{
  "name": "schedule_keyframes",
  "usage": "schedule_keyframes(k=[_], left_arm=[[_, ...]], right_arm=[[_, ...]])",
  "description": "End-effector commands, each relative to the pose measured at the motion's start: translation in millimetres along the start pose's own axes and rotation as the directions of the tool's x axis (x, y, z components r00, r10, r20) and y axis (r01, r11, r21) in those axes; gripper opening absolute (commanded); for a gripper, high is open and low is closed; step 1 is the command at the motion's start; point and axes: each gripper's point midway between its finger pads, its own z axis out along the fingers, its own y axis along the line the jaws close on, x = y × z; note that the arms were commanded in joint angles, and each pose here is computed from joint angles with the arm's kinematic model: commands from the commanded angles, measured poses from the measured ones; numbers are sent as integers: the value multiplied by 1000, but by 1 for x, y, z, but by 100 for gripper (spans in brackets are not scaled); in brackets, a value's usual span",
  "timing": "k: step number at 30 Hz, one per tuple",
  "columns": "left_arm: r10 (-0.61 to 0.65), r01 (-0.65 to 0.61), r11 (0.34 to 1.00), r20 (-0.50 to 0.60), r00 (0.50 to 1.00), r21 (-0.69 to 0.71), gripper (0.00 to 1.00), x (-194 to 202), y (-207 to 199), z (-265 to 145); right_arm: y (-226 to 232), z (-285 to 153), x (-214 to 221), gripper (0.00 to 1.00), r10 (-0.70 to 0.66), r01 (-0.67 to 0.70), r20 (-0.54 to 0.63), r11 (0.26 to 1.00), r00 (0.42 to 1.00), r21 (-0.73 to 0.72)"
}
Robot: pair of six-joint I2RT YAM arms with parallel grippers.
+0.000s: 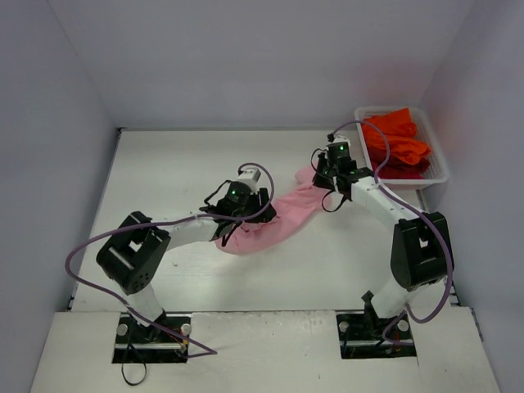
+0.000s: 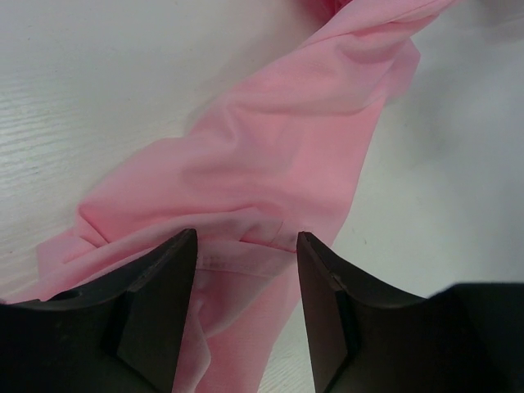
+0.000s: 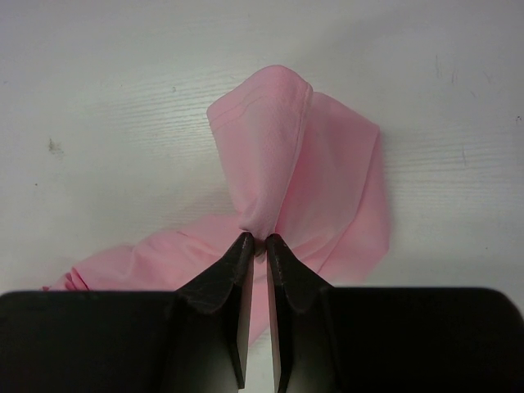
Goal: Fold and stack the t-shirts
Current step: Flatten the tshirt out
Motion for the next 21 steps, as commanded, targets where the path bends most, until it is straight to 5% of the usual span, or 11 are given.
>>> schedule_keyframes(k=[1, 12, 21], left_arm=[[30, -31, 1000, 59, 998, 5, 48, -23, -11, -2], [69, -68, 997, 25, 997, -34, 49, -11, -10, 7], [88, -87, 994, 14, 996, -59, 15, -5, -7, 10]], right_arm=[[6, -9, -20, 9, 3, -1, 70, 1000, 998, -30], [1, -10, -18, 9, 6, -5, 69, 1000, 998, -23], [-5, -11, -16, 9, 11, -10, 69, 1000, 998, -16]])
